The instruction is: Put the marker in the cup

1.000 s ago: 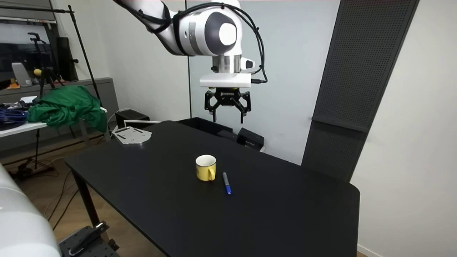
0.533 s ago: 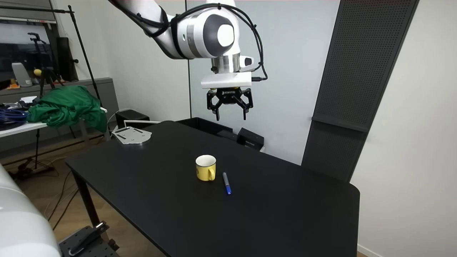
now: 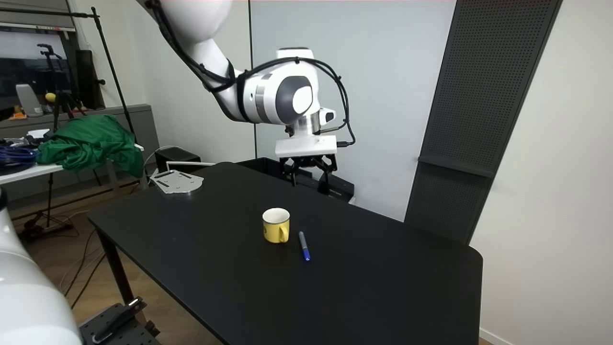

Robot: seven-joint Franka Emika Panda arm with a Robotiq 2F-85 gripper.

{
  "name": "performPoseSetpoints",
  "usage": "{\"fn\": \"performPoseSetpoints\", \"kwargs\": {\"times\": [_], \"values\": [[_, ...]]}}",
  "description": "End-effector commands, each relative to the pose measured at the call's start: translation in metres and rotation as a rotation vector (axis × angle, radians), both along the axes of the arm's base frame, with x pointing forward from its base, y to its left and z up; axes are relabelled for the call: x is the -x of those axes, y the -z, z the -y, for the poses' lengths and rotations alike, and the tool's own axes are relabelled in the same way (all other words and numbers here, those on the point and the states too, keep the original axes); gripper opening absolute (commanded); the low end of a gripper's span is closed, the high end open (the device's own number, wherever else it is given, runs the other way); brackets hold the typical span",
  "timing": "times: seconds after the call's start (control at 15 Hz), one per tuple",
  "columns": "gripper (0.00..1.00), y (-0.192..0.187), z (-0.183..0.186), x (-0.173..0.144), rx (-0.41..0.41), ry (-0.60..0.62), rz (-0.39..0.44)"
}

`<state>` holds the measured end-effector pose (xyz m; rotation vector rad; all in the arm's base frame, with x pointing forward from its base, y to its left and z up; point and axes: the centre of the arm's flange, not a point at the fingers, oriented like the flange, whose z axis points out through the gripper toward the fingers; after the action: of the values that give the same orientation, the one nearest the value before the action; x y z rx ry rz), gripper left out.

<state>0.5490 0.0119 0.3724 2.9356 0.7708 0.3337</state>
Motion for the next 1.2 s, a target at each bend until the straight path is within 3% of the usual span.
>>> {"fn": "performPoseSetpoints", "kwargs": {"times": [0.0,0.33,0.73,1.07,1.13], "values": [[1.0,0.033,0.004,-0.007,-0.023,-0.082,-0.037],[1.0,0.085,0.008,-0.009,-0.013,-0.155,-0.14],[1.0,0.127,0.022,-0.006,0.03,-0.131,-0.245],[1.0,0.132,0.023,0.002,0.02,-0.152,-0.24],[1.0,0.128,0.021,0.0,0.043,-0.126,-0.192]]}}
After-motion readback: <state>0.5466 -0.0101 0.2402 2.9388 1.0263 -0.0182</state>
